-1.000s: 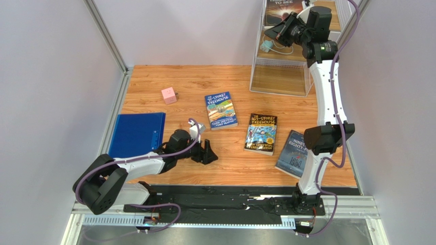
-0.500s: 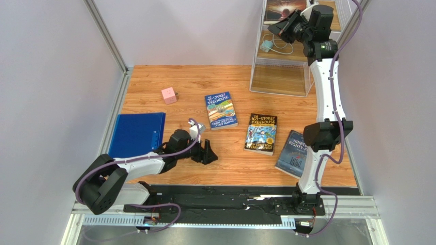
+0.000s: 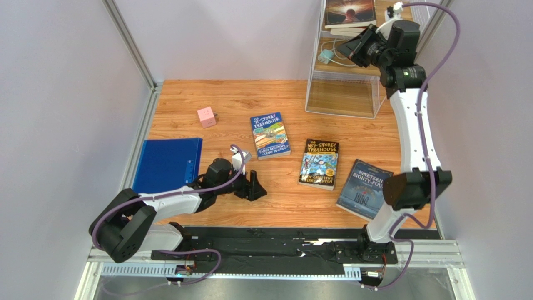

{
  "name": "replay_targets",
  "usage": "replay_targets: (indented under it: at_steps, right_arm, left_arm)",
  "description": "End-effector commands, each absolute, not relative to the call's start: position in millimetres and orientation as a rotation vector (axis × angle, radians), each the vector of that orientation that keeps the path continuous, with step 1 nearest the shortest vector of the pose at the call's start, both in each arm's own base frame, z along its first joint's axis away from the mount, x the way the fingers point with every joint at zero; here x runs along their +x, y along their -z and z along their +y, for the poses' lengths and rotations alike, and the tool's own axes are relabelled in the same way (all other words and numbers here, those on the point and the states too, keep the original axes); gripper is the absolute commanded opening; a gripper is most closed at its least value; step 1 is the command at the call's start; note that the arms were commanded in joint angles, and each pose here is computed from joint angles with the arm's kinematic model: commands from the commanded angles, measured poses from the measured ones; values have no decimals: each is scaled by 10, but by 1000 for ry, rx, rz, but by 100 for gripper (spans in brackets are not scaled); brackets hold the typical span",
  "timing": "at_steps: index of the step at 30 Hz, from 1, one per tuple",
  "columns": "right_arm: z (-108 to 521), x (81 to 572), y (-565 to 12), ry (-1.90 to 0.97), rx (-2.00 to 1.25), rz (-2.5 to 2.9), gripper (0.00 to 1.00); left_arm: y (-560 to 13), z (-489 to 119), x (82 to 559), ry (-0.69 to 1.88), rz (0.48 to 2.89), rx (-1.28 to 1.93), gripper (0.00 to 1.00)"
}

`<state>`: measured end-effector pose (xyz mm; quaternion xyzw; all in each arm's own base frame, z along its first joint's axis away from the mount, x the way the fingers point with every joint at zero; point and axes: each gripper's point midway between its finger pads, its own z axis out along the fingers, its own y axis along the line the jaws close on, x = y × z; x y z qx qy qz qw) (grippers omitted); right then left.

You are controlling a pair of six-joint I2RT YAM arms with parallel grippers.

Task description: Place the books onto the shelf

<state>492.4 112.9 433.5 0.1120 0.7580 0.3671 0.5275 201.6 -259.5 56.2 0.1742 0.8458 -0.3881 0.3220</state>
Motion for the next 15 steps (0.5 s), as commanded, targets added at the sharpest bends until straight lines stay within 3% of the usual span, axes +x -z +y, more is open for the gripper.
replay_targets:
  at_steps: [1, 7, 8, 10, 11, 12, 15]
  right_arm:
    - [840, 4572, -4888, -720, 245, 1637, 10]
    - [553, 4207, -4651, -581, 345, 1644, 31]
    - [339, 4062, -4720, -519, 396, 1590, 41]
    - [170, 4038, -4339, -472, 463, 1622, 56]
    - [128, 4003, -4374, -472, 461, 1584, 72]
    - [85, 3956, -4266, -462, 470, 1586, 81]
    - [-44, 4025, -4234, -432, 493, 1580, 96]
  left_arm:
    - [-637, -2653, 2033, 1044, 2177, 472, 79]
    - [-663, -2653, 2034, 1044, 2167, 472, 79]
    - [-669, -2649, 2038, 1042, 2164, 474, 79]
    - [-684, -2656, 2031, 1045, 2163, 483, 79]
    - [-704, -2654, 2034, 1044, 2157, 487, 79]
    - [-718, -2655, 2044, 1040, 2152, 489, 79]
    - [-696, -2655, 2037, 1042, 2159, 489, 79]
